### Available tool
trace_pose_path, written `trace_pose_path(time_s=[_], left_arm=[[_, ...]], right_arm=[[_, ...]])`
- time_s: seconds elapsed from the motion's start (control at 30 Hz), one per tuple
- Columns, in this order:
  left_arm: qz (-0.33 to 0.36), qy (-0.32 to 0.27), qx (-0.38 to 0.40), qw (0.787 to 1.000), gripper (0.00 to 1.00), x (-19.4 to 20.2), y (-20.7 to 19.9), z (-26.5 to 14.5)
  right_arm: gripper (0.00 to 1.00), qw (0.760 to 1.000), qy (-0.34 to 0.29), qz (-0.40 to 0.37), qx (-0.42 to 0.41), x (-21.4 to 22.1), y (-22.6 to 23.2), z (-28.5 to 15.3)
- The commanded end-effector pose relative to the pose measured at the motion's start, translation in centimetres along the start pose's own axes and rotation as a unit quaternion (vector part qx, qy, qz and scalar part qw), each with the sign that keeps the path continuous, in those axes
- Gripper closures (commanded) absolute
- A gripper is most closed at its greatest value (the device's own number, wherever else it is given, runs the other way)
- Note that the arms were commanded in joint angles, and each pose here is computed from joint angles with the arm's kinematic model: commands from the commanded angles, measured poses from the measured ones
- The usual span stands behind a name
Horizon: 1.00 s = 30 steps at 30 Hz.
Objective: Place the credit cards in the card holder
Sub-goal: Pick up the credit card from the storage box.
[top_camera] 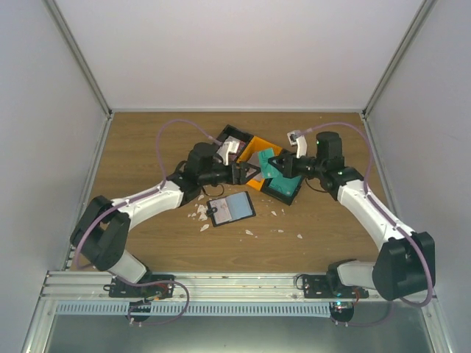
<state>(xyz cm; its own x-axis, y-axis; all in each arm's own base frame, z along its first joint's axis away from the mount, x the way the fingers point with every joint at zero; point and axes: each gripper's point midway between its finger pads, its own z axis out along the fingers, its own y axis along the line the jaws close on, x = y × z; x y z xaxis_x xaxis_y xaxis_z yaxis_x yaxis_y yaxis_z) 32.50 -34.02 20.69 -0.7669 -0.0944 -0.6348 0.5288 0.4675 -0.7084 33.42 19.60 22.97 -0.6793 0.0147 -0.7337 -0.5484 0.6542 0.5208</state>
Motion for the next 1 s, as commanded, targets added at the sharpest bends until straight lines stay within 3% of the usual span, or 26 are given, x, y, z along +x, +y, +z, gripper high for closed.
trace_pose_path(time_s=[0.0,0.17,0.43,0.53,0.73,0.97], left_arm=[[0.014,-0.050,0.019,0.998,0.27,-2.0,-1.1,-3.1],[0.003,-0.059,0.021,0.998,0.25,-1.9,-0.7,-5.0],[0.010,-0.020,0.110,0.994,0.29,-1.1,-3.8,-4.8],[0.010,-0.011,0.139,0.990,0.36,-1.0,-4.6,-4.7],[0.009,-0.009,0.154,0.988,0.61,-1.0,-5.0,-4.6],[0.011,0.000,0.197,0.980,0.67,-1.1,-6.3,-4.6]], right_arm=[[1.00,0.983,-0.022,0.016,-0.180,-0.9,5.5,-0.7],[1.00,0.970,-0.025,0.022,-0.241,-0.4,6.9,-0.8],[0.99,0.960,-0.013,0.024,-0.280,0.1,7.8,-0.5],[1.00,0.958,-0.012,0.028,-0.285,0.4,7.9,-0.4],[1.00,0.953,-0.010,0.029,-0.300,0.5,8.3,-0.6],[1.00,0.949,-0.001,0.030,-0.314,0.9,8.7,-0.9]])
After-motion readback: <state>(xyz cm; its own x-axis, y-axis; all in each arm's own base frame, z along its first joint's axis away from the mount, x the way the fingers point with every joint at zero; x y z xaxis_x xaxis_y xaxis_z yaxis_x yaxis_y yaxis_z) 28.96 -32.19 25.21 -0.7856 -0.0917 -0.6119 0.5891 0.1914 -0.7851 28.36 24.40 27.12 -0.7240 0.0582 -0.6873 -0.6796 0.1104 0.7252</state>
